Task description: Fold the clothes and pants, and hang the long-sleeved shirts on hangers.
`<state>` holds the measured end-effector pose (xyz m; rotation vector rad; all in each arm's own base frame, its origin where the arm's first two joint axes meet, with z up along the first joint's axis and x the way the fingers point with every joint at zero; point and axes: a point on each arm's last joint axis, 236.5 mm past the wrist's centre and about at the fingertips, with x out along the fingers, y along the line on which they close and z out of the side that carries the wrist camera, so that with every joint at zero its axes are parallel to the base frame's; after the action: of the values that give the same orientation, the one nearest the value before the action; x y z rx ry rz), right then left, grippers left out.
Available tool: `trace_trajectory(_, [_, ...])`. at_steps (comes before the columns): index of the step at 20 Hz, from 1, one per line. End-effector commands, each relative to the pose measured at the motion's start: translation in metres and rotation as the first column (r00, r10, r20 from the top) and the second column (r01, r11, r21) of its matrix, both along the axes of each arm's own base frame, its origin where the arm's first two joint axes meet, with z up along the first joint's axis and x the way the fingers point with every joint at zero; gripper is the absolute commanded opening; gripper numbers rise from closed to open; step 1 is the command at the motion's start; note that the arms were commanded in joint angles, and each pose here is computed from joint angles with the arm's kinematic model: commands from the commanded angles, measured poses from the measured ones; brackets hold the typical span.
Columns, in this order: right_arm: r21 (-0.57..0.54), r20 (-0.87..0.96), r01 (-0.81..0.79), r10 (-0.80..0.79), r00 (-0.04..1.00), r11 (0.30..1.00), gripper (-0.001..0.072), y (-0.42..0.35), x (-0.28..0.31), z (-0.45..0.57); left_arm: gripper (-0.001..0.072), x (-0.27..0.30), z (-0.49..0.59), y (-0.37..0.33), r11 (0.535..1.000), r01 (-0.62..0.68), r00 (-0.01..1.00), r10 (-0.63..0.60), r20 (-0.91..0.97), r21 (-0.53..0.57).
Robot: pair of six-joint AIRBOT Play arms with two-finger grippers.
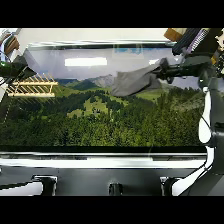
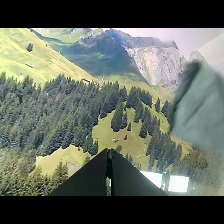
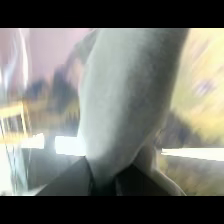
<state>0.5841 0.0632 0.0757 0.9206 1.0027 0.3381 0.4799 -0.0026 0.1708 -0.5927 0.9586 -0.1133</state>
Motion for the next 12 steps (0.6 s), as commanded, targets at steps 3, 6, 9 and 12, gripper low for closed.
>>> trace_trajectory(3, [-0.01,0.067,0.237,-0.236,0.97,0.971,0.0043,-0.106,0.019,0.032,0.0019,0.0,0.0,0.0,1.0,-0.001,1.0,0.001,-0.002,0.0])
trace_trajectory(6, [0.003,0.089,0.369,-0.367,0.926,0.93,0.0042,-0.167,0.02,0.039,0.0019,0.0,0.0,0.0,1.0,-0.001,1.0,0.001,-0.002,-0.001])
trace_trajectory(9, [0.022,0.107,0.49,-0.49,0.865,0.871,0.0042,-0.228,0.014,0.046,0.0019,0.0,0.0,0.0,1.0,-0.002,1.0,0.002,-0.003,-0.002])
trace_trajectory(12, [0.024,0.123,0.593,-0.591,0.798,0.805,0.0042,-0.281,0.0,0.056,0.0019,-0.001,-0.001,0.001,1.0,-0.004,1.0,0.004,-0.005,-0.003])
